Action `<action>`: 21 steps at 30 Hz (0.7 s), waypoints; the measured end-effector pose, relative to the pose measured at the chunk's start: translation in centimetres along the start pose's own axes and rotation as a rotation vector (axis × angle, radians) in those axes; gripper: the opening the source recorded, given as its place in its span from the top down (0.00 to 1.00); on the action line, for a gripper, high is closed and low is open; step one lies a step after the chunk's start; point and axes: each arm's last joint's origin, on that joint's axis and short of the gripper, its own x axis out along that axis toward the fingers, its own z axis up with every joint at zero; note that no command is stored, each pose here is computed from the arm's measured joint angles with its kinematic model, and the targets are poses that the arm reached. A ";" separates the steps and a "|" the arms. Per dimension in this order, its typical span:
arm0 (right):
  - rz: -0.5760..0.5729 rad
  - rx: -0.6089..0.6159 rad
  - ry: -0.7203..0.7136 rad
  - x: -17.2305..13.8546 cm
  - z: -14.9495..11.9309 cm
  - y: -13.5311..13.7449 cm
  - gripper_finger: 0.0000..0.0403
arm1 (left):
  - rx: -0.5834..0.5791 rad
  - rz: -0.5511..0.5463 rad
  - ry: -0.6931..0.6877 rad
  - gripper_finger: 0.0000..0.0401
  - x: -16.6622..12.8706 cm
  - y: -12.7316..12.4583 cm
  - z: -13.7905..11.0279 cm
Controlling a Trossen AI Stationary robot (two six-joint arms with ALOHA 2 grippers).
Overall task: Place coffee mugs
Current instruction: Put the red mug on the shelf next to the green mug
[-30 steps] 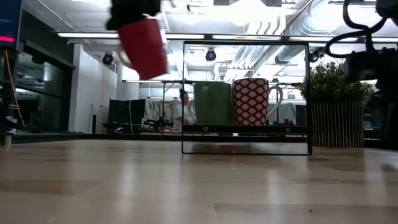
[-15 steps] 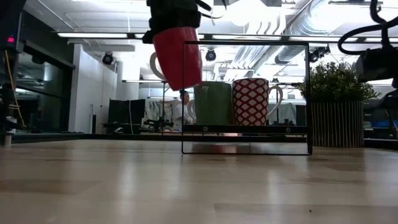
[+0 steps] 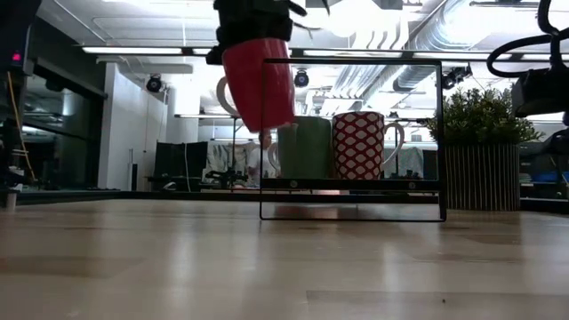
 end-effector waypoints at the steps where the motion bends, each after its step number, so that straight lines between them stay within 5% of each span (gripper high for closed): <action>1: -0.002 0.000 -0.004 0.0 0.0 0.0 0.83 | 0.001 -0.002 0.011 0.99 0.4 -0.1 0.1; 8: -0.003 0.001 -0.005 0.0 0.0 0.0 0.83 | 0.027 -0.005 0.061 0.99 2.8 -0.8 0.7; 21: -0.002 -0.001 -0.004 0.0 0.0 0.0 0.83 | 0.035 -0.044 0.035 0.99 3.0 -0.9 1.2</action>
